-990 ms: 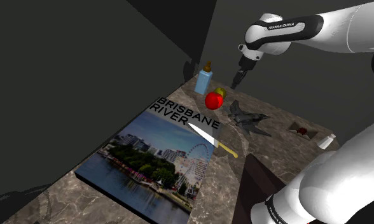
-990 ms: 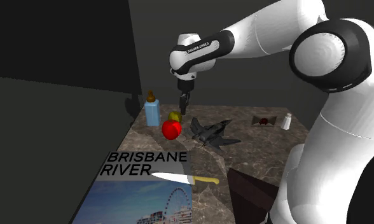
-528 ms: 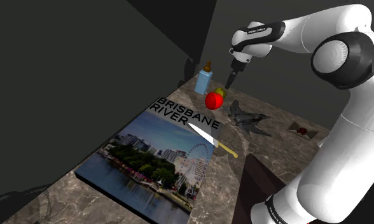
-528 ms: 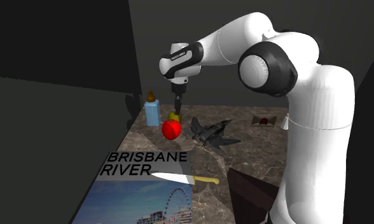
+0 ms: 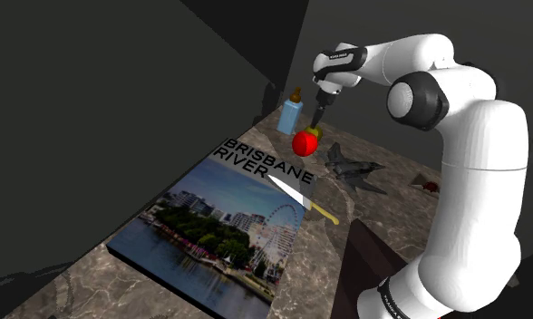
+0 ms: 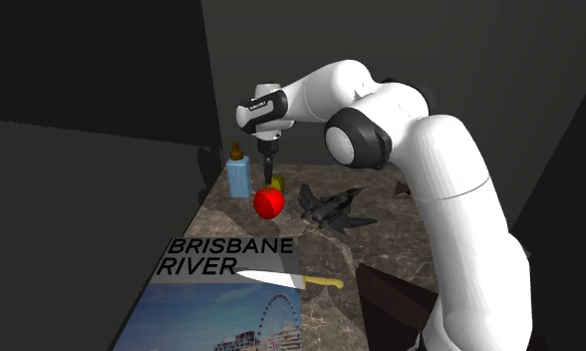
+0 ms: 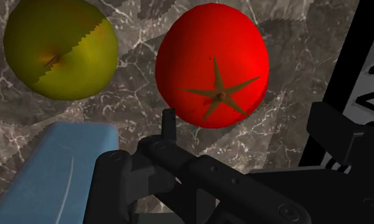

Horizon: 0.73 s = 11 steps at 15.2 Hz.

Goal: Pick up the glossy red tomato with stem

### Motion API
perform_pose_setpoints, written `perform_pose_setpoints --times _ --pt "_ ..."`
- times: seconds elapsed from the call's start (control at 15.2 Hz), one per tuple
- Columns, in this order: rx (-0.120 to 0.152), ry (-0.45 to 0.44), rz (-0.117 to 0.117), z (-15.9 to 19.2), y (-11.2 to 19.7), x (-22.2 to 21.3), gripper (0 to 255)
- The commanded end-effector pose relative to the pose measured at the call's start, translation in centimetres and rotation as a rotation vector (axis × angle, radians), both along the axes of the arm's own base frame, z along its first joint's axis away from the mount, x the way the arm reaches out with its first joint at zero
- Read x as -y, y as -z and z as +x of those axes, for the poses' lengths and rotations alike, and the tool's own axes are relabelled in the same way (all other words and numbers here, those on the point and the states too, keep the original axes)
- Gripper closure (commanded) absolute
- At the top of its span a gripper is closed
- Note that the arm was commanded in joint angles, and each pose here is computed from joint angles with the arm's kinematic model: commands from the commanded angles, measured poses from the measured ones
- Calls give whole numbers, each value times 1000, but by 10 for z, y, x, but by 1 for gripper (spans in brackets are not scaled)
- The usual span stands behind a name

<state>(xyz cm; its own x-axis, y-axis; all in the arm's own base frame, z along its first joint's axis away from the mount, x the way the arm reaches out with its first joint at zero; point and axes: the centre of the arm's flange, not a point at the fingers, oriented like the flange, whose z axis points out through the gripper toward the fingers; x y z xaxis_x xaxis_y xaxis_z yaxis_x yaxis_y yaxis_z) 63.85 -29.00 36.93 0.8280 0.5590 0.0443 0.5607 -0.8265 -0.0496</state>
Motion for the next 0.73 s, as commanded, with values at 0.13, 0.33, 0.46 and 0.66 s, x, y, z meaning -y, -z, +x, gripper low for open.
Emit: perform_pose_setpoints --times 0.13,0.33,0.46,0.66 --pt "1 -5 1 3 21 1 0" --pt "1 -5 1 3 34 1 0" --pt "1 -5 1 3 35 1 255" --pt "1 -5 1 3 34 1 255"
